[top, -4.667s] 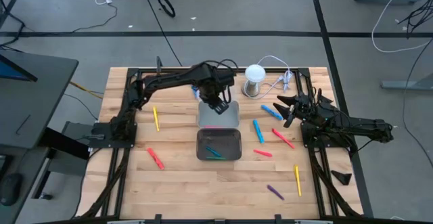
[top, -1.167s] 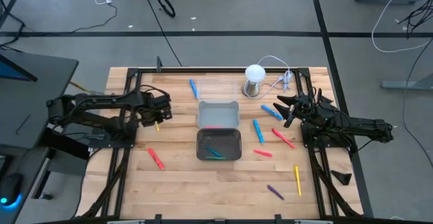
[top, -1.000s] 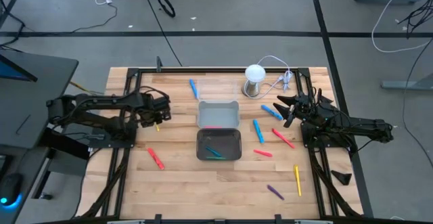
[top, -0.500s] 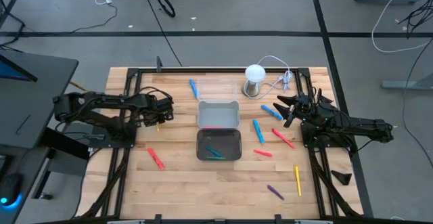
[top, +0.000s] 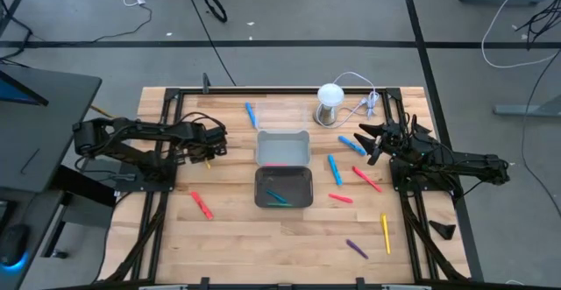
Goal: Pick & Place Markers
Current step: Put the yellow marker into the transparent bin, then put the neon orange highlighter into the transparent bin
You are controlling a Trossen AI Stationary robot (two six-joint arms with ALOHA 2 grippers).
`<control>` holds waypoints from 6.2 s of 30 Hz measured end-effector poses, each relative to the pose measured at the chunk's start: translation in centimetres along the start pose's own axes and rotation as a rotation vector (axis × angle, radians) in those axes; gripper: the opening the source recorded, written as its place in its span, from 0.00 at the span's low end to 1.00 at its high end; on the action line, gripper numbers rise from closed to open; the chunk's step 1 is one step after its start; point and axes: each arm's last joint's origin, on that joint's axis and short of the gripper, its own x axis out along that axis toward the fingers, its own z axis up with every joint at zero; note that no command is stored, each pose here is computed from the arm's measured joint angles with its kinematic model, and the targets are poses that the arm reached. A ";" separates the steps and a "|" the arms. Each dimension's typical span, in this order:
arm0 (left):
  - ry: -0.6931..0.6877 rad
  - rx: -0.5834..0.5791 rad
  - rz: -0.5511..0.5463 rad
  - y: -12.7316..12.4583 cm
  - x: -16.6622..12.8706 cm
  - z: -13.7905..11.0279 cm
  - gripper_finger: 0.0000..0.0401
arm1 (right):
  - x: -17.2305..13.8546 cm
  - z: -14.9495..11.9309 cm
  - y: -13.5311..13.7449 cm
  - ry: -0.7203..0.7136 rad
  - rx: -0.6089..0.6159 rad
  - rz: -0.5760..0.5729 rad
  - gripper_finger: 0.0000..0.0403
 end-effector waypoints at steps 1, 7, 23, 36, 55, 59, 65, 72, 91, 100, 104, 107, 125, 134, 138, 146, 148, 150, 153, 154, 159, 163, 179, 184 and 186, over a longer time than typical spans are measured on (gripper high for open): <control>0.000 0.000 -0.002 0.0 0.0 0.0 0.16 | 0.0 0.0 0.0 0.000 0.000 0.000 0.57; 0.001 0.034 -0.008 -0.1 0.0 0.0 0.06 | 0.0 0.0 0.0 0.000 0.000 0.000 0.57; 0.010 0.137 -0.055 -1.4 -1.8 0.3 0.07 | 0.0 0.0 0.0 0.000 0.000 0.000 0.57; 0.049 0.439 -0.093 -3.6 -6.4 0.7 0.07 | 0.0 0.0 0.0 0.000 0.000 0.000 0.57; 0.079 1.133 -0.204 -4.9 -10.2 -0.4 0.06 | 0.0 0.0 0.0 0.000 0.000 0.000 0.57; 0.064 1.245 -0.211 -5.0 -10.3 -0.7 0.06 | 0.0 0.0 0.0 0.000 0.000 0.000 0.57; 0.053 1.367 -0.215 -5.0 -10.4 -1.2 0.06 | 0.0 0.0 0.0 0.000 0.000 0.000 0.57; 0.059 1.379 -0.208 -5.1 -10.2 -1.3 0.06 | 0.0 0.0 0.0 0.000 0.000 -0.001 0.57; 0.045 1.604 -0.165 -16.0 -11.4 -1.1 0.06 | 0.0 0.0 0.0 0.000 0.000 0.000 0.57; 0.049 1.657 -0.160 -21.2 -11.6 -1.1 0.06 | 0.0 0.0 0.0 0.000 0.000 0.000 0.57; 0.047 1.666 -0.162 -23.0 -11.4 -1.1 0.06 | 0.0 0.0 0.0 0.000 0.000 0.000 0.57; 0.049 1.668 -0.165 -24.0 -11.3 -1.2 0.06 | 0.0 0.0 0.0 0.000 0.000 0.000 0.57; 0.043 1.682 -0.189 -25.4 -11.4 -1.4 0.06 | 0.0 0.0 0.0 0.000 0.000 0.000 0.57; 0.087 1.706 -0.152 -26.6 -8.2 -2.6 0.06 | 0.0 0.0 0.0 -0.001 0.000 0.000 0.57; 0.109 1.715 -0.137 -27.1 -6.6 -3.2 0.06 | 0.0 0.0 0.0 0.000 0.000 0.000 0.57; 0.156 1.710 -0.128 -27.9 -3.5 -3.6 0.06 | 0.0 0.0 0.0 0.000 0.000 0.000 0.57; 0.162 1.698 -0.123 -28.0 -3.0 -3.7 0.06 | 0.0 0.0 0.0 0.000 0.000 0.000 0.57; 0.170 1.697 -0.117 -28.1 -2.5 -3.8 0.06 | 0.0 0.0 0.0 0.000 0.000 0.000 0.57; 0.173 1.697 -0.115 -28.2 -2.0 -3.8 0.06 | 0.0 0.0 0.0 0.000 0.000 0.000 0.57; 0.172 1.697 -0.115 -28.2 -2.0 -3.8 0.06 | 0.0 0.0 0.0 0.000 0.000 0.000 0.57; 0.167 1.690 -0.121 -28.3 -2.0 -3.7 0.07 | 0.0 0.0 0.0 0.000 0.000 0.000 0.57; 0.166 1.673 -0.120 -28.3 -2.0 -3.6 0.11 | 0.0 0.0 0.0 0.000 0.000 0.000 0.57; 0.165 1.671 -0.118 -28.3 -1.9 -3.6 0.22 | 0.0 0.0 0.0 0.000 0.000 0.000 0.57; 0.165 1.650 -0.113 -28.2 -2.4 -2.9 0.22 | 0.0 0.0 0.0 0.000 0.000 0.000 0.57; 0.169 1.644 -0.106 -28.1 -3.3 -2.6 0.22 | 0.0 0.0 0.0 0.000 0.000 0.000 0.57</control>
